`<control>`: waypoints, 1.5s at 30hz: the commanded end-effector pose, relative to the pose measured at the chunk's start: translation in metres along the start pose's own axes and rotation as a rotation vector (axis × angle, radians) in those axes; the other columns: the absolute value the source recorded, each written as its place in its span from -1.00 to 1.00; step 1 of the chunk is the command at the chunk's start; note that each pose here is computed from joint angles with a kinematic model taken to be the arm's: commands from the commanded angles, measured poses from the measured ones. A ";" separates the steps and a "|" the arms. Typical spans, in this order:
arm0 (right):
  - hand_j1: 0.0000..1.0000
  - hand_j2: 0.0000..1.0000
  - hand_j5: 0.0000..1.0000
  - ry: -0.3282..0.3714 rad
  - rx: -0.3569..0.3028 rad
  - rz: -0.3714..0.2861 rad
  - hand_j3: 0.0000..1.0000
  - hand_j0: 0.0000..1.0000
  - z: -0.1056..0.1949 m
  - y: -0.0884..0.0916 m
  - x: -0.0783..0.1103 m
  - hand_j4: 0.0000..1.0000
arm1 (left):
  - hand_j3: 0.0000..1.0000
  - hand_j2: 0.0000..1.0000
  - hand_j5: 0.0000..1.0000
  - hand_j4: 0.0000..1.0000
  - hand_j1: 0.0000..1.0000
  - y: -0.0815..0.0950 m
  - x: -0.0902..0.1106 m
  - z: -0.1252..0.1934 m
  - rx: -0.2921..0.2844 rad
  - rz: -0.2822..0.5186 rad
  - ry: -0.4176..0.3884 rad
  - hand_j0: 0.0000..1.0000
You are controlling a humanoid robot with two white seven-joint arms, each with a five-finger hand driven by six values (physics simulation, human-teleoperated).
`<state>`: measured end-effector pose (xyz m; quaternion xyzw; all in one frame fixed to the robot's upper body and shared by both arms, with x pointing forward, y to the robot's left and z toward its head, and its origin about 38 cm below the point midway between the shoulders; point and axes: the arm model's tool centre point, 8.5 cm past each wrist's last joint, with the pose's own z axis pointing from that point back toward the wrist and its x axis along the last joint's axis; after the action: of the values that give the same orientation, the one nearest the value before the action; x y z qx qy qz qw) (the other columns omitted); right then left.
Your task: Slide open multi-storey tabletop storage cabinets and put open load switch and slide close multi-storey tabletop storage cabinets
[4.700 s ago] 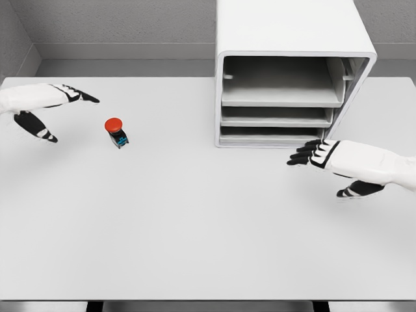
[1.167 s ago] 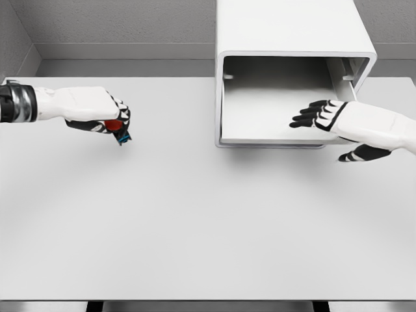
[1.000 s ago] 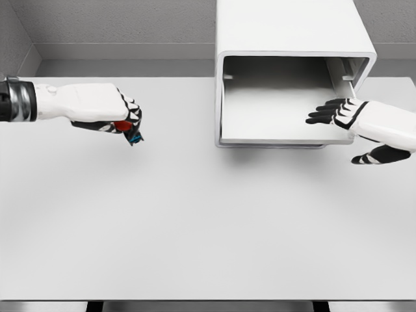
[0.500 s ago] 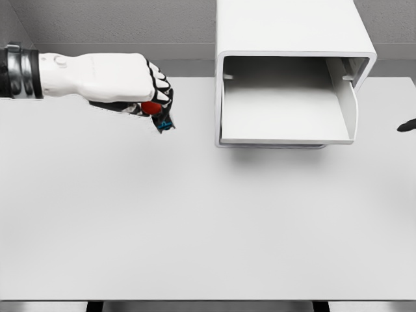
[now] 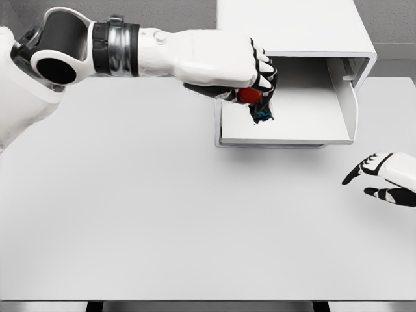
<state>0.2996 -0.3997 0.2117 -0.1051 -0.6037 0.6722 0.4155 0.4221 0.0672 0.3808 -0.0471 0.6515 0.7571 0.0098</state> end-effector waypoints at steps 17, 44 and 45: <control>0.18 0.18 0.18 -0.015 0.032 -0.021 0.18 0.18 -0.006 0.011 0.002 0.18 | 1.00 1.00 1.00 1.00 1.00 -0.046 -0.057 -0.054 -0.075 0.132 0.134 1.00; 0.18 0.18 0.18 -0.097 0.038 0.018 0.18 0.18 -0.037 -0.002 0.012 0.18 | 1.00 1.00 1.00 1.00 1.00 0.011 0.006 0.209 -0.054 0.139 0.312 1.00; 0.18 0.18 0.18 -0.101 0.039 0.019 0.18 0.18 -0.038 -0.002 0.012 0.18 | 1.00 1.00 1.00 1.00 1.00 0.009 0.008 0.225 -0.073 0.145 0.351 1.00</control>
<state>0.3192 -0.3667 0.2141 -0.0793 -0.6115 0.6915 0.3763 0.4155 0.2416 0.4088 -0.0934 0.6363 0.7552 -0.1269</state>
